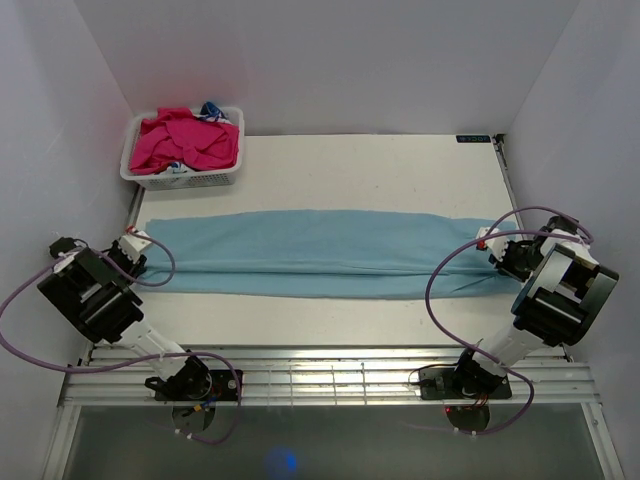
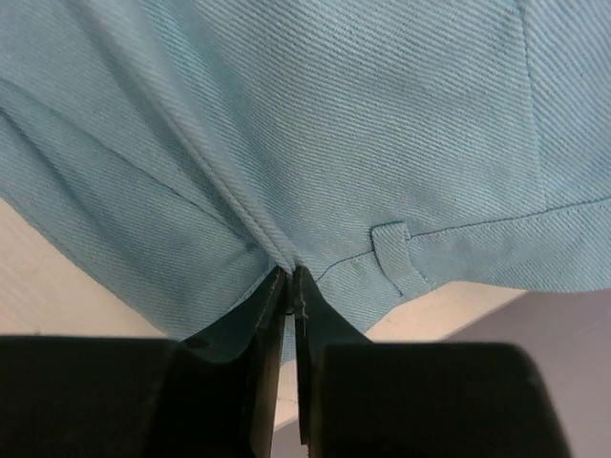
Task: Fold and stack the trousers
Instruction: Fold the trousers
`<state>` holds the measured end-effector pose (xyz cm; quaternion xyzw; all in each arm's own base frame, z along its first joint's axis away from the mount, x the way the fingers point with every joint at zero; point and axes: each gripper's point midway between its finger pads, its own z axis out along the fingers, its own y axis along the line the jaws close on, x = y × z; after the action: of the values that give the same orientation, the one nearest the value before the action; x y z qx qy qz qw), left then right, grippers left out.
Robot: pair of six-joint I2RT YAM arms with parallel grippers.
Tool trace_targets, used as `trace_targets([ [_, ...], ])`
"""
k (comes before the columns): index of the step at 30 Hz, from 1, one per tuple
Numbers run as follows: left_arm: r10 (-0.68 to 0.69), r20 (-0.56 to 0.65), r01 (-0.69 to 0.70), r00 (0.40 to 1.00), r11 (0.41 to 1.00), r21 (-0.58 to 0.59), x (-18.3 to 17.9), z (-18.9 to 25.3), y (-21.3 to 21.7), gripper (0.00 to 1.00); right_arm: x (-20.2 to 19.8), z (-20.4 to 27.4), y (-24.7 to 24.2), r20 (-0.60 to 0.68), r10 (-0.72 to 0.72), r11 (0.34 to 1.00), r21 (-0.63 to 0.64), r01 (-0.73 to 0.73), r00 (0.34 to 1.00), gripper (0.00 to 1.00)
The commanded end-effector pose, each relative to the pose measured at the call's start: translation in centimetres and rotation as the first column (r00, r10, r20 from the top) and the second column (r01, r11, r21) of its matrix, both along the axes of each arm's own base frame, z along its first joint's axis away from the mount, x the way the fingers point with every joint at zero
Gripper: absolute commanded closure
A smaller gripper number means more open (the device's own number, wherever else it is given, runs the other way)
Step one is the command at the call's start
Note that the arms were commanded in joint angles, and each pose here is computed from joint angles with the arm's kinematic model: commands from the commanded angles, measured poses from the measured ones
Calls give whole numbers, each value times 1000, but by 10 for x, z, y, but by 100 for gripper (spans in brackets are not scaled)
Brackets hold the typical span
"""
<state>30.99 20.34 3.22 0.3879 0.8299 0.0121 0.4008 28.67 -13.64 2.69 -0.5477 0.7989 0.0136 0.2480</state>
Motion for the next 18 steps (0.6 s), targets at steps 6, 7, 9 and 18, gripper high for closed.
trace_targets([
  [6,-104,107,101,989,994,33,-21,102,8,2,11,68,-42,104,-2,981,-195,22,995,45],
  [7,-132,121,126,984,991,53,-20,118,7,2,12,76,-35,114,22,985,-173,-2,993,21],
  [9,-192,107,189,976,981,39,-27,126,-8,2,8,93,-14,103,61,988,-146,-46,993,6],
  [18,-294,-96,288,951,955,-70,-69,87,-75,5,5,92,120,32,245,969,-26,-244,969,12],
])
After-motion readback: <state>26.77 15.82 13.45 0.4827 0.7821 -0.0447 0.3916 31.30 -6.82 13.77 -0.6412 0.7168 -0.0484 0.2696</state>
